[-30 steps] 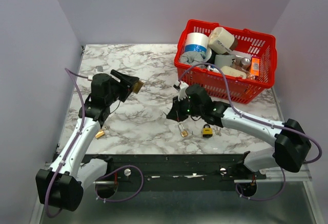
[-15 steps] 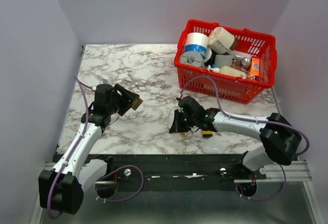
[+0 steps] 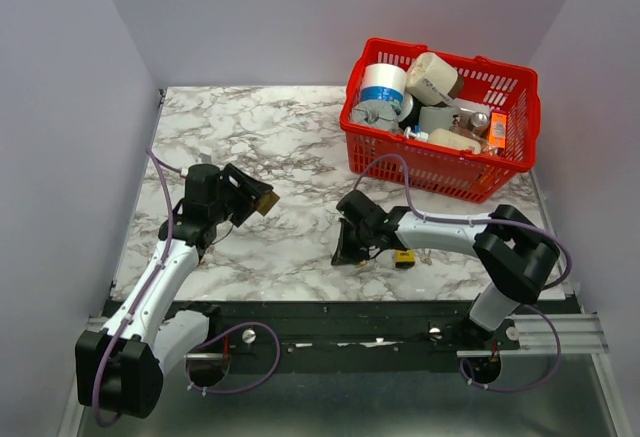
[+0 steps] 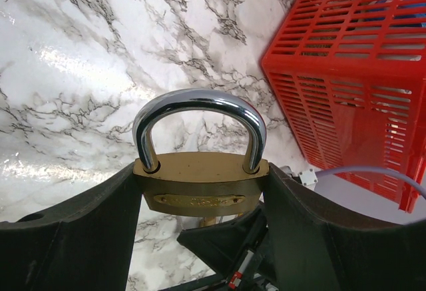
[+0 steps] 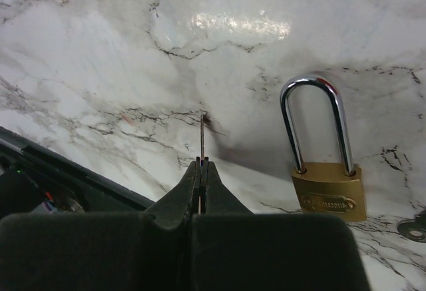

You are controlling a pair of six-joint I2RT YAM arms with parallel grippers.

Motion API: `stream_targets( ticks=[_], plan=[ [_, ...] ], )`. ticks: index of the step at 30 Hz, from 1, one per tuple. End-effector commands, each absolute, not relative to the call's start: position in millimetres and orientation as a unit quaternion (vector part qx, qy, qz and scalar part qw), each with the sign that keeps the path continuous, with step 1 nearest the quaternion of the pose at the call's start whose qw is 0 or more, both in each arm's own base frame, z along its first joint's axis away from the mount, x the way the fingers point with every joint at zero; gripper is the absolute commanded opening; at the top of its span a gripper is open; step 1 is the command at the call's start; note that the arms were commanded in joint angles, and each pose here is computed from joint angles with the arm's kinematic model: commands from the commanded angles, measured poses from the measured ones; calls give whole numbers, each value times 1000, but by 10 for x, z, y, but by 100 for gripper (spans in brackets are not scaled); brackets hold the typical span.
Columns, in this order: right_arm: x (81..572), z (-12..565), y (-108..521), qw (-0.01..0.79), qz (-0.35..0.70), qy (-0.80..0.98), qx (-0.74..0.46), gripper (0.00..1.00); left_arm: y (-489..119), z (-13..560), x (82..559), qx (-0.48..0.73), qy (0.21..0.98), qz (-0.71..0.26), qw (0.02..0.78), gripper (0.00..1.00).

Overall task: Lock with the key
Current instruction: Place the key at the center of the board.

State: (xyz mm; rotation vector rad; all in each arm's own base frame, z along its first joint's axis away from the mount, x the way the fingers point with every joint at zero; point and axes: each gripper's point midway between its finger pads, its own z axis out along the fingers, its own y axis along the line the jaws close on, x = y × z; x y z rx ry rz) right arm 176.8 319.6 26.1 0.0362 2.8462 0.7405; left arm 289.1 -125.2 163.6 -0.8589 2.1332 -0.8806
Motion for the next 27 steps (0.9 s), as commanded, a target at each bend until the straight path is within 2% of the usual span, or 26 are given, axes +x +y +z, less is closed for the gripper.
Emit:
stream_targets(
  ticks=[1, 6, 9, 13, 15, 18, 19, 21, 22, 27],
  plan=[
    [1789, 204, 3223, 89, 231, 968, 44, 1, -1320, 1849, 2907, -318, 795, -379, 352, 7],
    [1755, 154, 3276, 76, 232, 969, 39, 2, -1332, 1762, 2880, -323, 797, -381, 342, 7],
    [1737, 146, 3293, 71, 230, 970, 37, 8, -1328, 1750, 2890, -317, 800, -376, 343, 7],
    [1746, 134, 3280, 71, 223, 971, 39, 26, -1350, 1673, 2853, -308, 816, -367, 324, 7],
    [1741, 155, 3270, 70, 221, 972, 40, 28, -1369, 1628, 2811, -306, 822, -366, 311, 7],
    [1774, 233, 3268, 81, 221, 971, 33, 38, -1389, 1572, 2736, -297, 832, -361, 298, 8],
    [1804, 269, 3270, 89, 221, 971, 29, 44, -1400, 1549, 2708, -293, 836, -359, 293, 8],
    [1858, 425, 3301, 106, 229, 968, 12, 50, -1426, 1486, 2625, -284, 849, -349, 278, 8],
    [1890, 483, 3304, 115, 230, 966, 8, 58, -1474, 1471, 2572, -276, 854, -349, 270, 8],
    [1975, 862, 3352, 155, 253, 954, -36, 68, -1694, 1238, 2256, -237, 891, -333, 196, 8]
  ],
)
